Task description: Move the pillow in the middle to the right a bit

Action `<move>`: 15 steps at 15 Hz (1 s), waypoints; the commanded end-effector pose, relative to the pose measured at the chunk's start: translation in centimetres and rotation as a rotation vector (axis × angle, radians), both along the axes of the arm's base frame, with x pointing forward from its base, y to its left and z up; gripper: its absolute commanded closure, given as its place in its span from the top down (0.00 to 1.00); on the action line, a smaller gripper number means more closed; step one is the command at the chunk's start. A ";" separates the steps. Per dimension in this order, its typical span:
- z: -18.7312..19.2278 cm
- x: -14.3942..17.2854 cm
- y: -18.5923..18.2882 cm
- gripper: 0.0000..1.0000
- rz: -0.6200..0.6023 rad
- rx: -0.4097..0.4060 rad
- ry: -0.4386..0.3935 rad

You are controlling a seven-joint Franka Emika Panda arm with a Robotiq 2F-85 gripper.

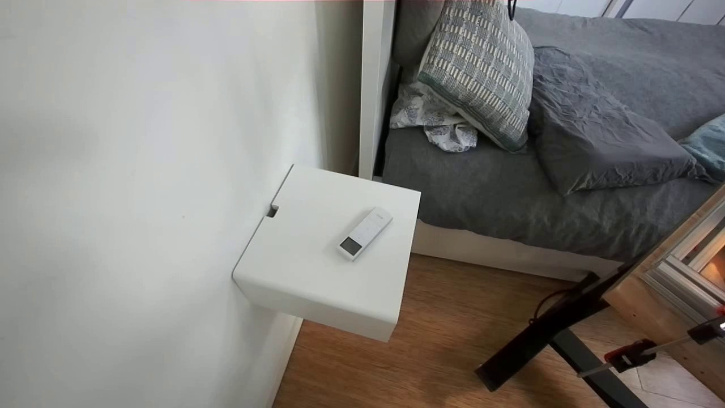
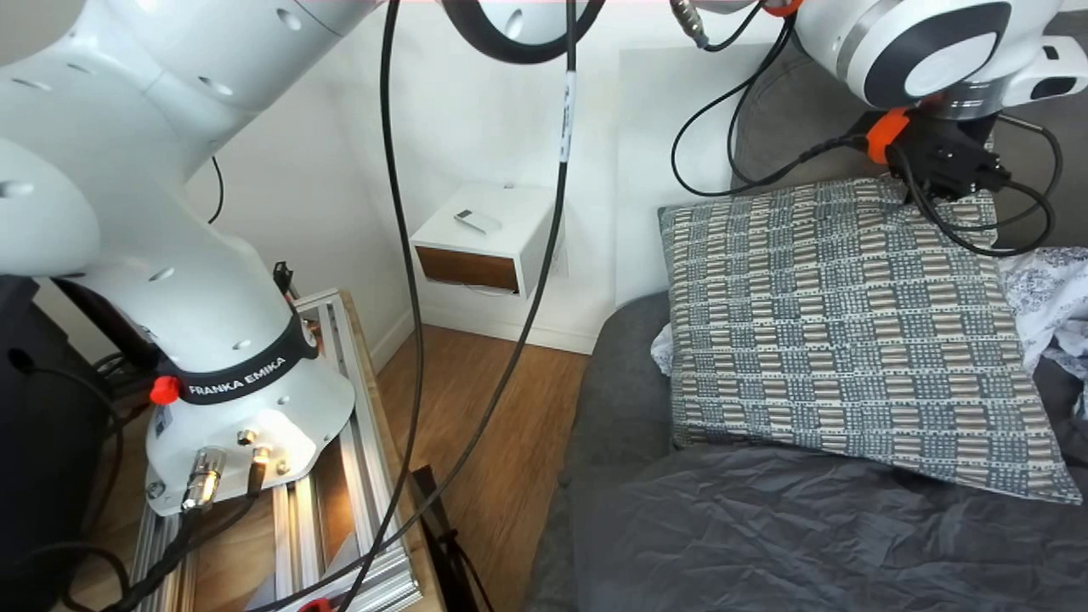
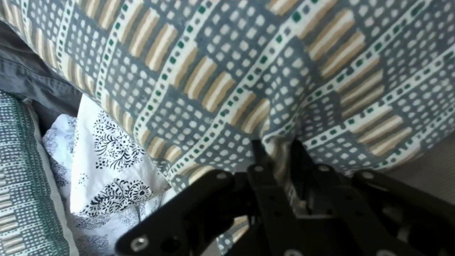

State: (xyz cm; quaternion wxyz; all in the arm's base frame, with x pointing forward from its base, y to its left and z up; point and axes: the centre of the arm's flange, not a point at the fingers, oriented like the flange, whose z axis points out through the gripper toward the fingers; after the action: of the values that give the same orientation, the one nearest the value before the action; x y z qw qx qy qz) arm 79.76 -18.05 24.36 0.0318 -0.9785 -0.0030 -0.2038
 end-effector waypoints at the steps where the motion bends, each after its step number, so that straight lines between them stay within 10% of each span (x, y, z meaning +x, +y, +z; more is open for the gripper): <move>1: 0.6 1.1 -0.4 0.00 -0.037 -0.005 0.015; 7: 2.9 0.3 -1.0 0.01 -0.066 0.045 0.022; 15: 14.6 -2.9 -3.0 0.01 -0.033 0.159 -0.183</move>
State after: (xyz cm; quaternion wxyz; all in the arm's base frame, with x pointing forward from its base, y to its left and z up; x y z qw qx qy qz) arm 79.59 -20.41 32.79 0.0757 -0.9662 0.0375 -0.2437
